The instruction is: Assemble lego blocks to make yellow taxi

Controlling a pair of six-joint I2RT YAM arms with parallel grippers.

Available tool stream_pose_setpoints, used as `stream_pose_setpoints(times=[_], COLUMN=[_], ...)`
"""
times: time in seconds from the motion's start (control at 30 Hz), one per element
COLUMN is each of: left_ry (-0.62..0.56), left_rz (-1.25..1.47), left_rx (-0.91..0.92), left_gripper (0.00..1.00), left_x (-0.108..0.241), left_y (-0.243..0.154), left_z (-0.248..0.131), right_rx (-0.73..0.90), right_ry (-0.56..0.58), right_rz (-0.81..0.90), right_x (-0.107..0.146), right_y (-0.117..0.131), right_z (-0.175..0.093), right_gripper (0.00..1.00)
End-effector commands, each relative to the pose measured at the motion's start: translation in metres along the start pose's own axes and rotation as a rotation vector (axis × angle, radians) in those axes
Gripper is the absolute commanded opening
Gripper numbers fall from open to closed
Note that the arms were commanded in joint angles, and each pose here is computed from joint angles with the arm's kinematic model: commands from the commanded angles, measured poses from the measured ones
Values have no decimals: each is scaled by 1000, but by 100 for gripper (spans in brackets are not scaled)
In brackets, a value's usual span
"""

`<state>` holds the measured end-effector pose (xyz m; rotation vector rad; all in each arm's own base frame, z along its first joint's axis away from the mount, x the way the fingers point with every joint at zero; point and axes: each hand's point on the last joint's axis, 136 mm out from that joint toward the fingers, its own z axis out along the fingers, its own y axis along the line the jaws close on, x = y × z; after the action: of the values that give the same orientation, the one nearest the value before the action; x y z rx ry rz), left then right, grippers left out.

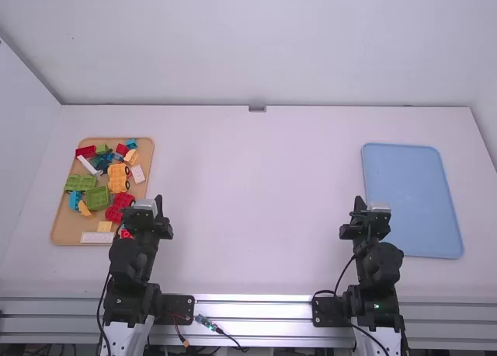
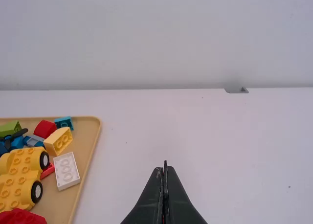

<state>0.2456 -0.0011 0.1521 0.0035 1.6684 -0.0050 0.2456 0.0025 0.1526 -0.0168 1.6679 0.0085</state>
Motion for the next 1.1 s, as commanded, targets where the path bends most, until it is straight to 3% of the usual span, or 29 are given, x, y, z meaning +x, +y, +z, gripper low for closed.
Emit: stream_pose_setpoints(times=[0.0, 0.37, 1.07], left_ry=[0, 6, 72], left_rz=[0, -1, -13], left_rx=[0, 6, 32], left_gripper=[0, 4, 36], left_x=[0, -3, -36], left_y=[0, -1, -7], left_z=[0, 0, 7], right_rx=[2, -6, -65], right_ry=[0, 10, 166], right_rz=[3, 3, 17], right_x=[0, -4, -40], right_y=[0, 1, 11], right_z=[0, 0, 12], right_gripper=[0, 4, 36])
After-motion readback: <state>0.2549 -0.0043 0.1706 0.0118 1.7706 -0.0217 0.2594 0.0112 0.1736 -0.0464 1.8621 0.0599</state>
